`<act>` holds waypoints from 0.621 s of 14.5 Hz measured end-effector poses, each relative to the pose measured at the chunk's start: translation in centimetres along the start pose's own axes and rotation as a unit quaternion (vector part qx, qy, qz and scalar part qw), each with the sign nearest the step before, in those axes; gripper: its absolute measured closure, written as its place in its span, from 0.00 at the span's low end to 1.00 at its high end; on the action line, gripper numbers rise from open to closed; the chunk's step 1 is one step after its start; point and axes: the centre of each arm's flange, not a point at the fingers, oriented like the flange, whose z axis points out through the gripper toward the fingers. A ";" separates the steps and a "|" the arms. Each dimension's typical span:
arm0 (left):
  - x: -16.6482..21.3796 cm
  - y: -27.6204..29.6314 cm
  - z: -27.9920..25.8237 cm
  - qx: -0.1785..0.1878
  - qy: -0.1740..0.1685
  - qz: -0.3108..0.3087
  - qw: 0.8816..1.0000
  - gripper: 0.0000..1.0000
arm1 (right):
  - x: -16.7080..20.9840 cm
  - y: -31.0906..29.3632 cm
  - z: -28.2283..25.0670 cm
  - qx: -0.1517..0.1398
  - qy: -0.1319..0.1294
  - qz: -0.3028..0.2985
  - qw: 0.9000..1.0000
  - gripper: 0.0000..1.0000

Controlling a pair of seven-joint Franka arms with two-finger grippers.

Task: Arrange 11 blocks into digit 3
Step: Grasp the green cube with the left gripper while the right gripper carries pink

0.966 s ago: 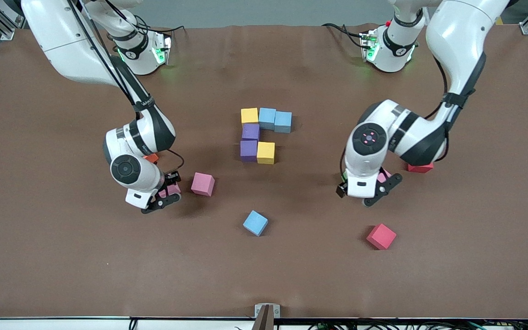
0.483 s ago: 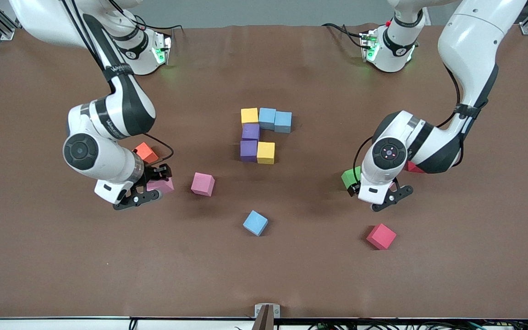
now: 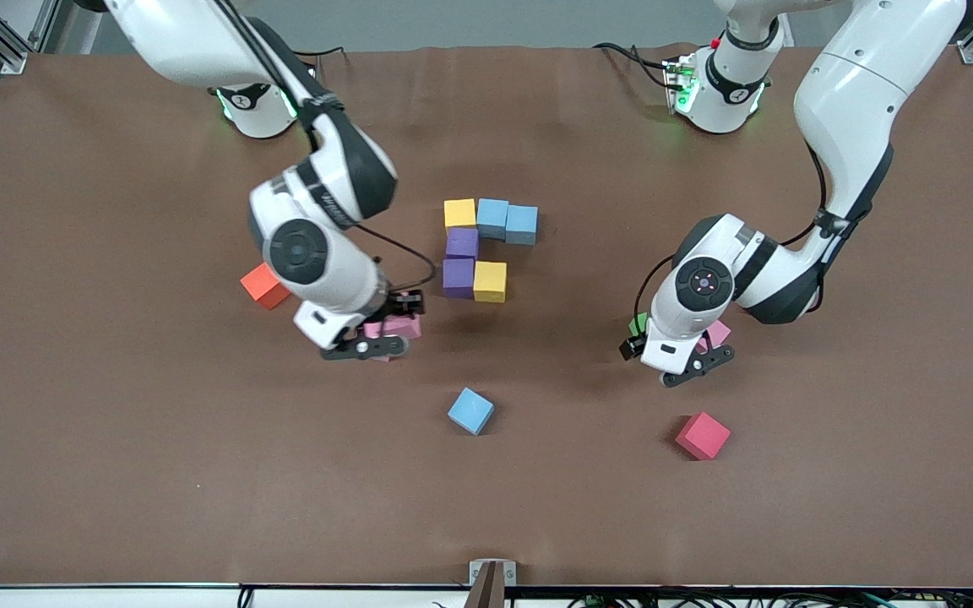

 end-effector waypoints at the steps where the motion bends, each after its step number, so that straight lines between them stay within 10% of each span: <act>1: 0.0 -0.2 0.1 0.001 -0.001 0.006 1.000 0.00 | -0.1 -1.0 1.3 -0.001 -0.003 0.004 1.000 0.41; 9: -0.5 -1.3 1.1 0.002 -0.019 0.028 0.999 0.00 | 0.4 -1.7 6.0 -0.009 -0.016 0.042 0.999 0.41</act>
